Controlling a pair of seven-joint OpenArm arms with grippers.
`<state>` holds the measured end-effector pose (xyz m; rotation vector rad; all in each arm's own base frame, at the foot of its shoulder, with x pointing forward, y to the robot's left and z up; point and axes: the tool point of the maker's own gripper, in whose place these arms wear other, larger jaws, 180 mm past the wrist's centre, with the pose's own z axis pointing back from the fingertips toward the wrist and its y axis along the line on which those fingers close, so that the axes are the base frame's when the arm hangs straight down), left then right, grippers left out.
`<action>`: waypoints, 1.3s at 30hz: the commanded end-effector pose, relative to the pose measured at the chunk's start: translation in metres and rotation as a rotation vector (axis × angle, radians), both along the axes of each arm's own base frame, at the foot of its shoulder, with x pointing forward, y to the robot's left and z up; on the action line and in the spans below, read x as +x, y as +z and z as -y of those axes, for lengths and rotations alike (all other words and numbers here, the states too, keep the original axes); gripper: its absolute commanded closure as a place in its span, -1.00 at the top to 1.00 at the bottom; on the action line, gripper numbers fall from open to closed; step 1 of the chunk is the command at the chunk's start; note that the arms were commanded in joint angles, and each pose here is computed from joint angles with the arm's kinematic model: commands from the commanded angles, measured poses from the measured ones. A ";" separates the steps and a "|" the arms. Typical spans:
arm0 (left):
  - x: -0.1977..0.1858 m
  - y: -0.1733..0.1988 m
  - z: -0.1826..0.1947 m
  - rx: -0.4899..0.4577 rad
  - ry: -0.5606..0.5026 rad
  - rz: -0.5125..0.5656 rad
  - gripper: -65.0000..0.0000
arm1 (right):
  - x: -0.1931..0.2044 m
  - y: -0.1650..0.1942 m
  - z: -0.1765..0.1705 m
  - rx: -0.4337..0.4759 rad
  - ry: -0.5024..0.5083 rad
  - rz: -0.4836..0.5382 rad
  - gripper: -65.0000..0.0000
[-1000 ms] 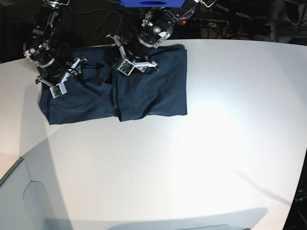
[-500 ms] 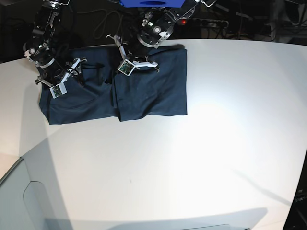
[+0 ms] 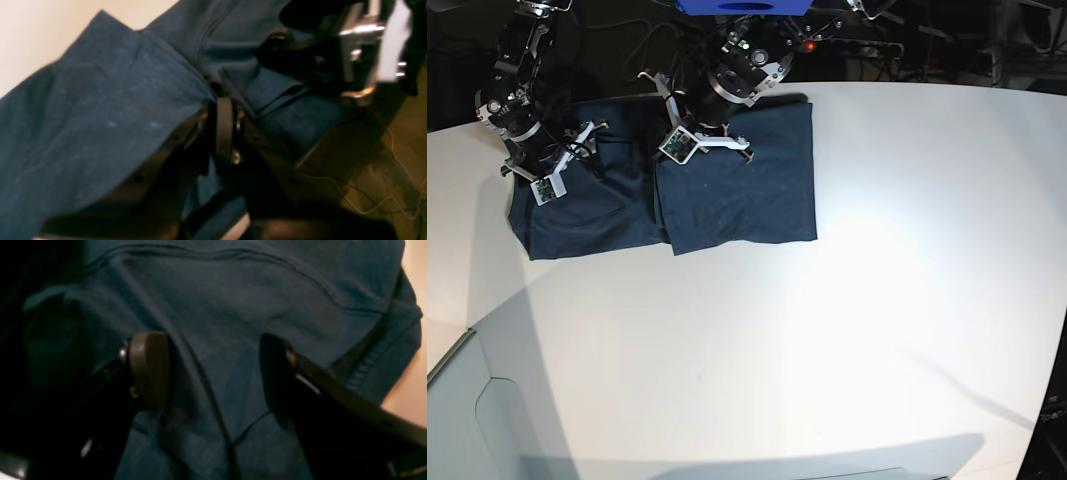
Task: Fold the T-shirt properly
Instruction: 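Lower the folded end onto the strip and open the left gripper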
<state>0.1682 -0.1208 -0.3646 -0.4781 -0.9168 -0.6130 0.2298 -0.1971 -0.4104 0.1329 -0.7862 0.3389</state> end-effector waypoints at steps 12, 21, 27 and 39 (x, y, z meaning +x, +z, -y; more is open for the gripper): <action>-0.016 0.010 0.016 -0.030 -0.078 0.022 -1.00 | 0.007 0.011 -0.001 0.007 0.018 0.045 0.25; -0.033 -0.004 0.013 0.028 -0.172 0.031 -1.00 | 0.007 0.011 -0.001 0.007 0.018 0.045 0.25; -0.033 -0.008 0.010 0.036 -0.165 0.023 -1.00 | 0.008 0.011 -0.001 0.008 0.018 0.046 0.25; -0.037 -0.026 0.006 0.076 -0.166 -0.006 -1.00 | 0.008 0.013 -0.001 0.004 0.020 0.051 0.25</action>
